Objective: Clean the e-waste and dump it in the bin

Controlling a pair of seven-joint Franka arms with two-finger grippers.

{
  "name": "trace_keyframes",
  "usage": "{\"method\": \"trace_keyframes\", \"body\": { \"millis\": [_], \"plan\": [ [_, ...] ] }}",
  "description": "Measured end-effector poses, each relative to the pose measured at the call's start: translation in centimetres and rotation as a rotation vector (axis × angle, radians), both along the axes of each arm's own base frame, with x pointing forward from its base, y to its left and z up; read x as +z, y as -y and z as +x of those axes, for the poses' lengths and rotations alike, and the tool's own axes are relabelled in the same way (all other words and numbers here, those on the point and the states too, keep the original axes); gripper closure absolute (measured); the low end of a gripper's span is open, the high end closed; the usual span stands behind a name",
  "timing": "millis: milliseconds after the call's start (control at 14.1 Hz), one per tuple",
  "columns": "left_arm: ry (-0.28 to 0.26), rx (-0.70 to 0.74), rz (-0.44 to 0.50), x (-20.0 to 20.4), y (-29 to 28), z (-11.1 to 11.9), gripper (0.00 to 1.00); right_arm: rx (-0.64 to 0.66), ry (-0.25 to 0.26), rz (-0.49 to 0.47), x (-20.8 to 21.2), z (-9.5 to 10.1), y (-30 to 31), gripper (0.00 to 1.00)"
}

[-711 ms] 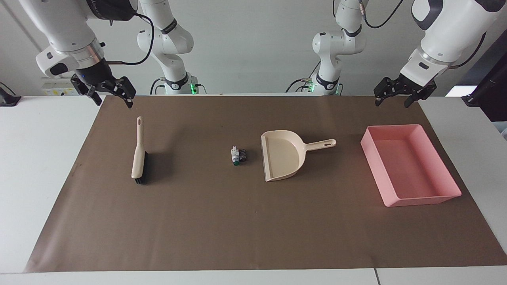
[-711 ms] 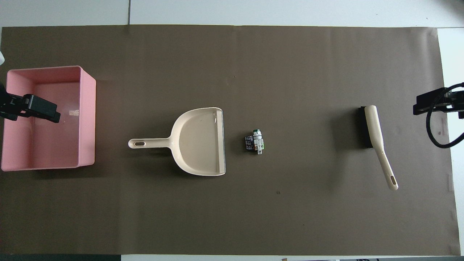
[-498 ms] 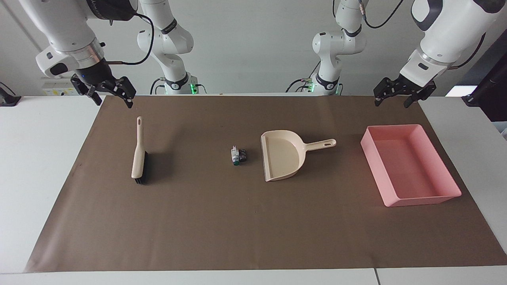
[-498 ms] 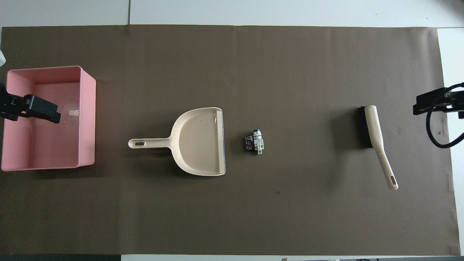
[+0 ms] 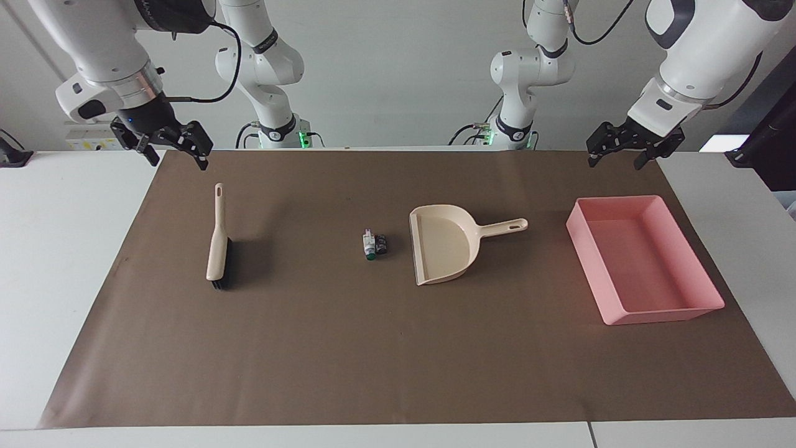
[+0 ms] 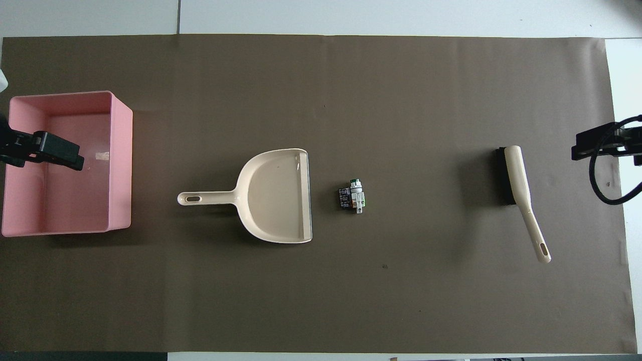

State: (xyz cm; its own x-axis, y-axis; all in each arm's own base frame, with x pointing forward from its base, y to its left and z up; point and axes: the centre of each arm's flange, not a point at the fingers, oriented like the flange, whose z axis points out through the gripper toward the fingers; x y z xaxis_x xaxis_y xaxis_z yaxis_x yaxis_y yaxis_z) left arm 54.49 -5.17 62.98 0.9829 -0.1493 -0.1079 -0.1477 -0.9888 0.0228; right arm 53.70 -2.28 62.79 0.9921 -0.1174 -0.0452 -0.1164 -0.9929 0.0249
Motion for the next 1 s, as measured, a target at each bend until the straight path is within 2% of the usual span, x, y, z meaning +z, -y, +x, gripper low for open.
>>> {"method": "trace_keyframes", "body": {
  "millis": [142,356,498,640,783,996],
  "plan": [
    [-0.001,0.0,0.0,0.0,0.0,0.0,0.0,0.054,-0.006,0.003,-0.7,-0.1,0.3,0.0],
    [-0.012,0.0,0.003,-0.1,0.0,-0.1,0.0,0.118,0.035,0.003,-4.0,-0.7,1.9,0.0],
    [-0.028,-0.001,0.005,-0.2,0.0,-0.3,0.0,0.154,0.054,0.002,-8.8,-2.4,3.3,0.0],
    [-0.03,-0.002,0.005,-0.2,0.0,-0.4,0.01,0.186,0.03,0.009,-13.3,-4.6,4.5,0.0],
    [-0.023,-0.01,0.003,-0.2,0.1,-0.3,0.02,0.219,0.017,0.026,-16.6,-5.9,5.8,0.0],
    [0.017,-0.166,-0.015,0.1,0.6,0.1,0.03,0.234,0.017,0.063,-21.7,-7.3,6.8,0.0]
  ]
}}
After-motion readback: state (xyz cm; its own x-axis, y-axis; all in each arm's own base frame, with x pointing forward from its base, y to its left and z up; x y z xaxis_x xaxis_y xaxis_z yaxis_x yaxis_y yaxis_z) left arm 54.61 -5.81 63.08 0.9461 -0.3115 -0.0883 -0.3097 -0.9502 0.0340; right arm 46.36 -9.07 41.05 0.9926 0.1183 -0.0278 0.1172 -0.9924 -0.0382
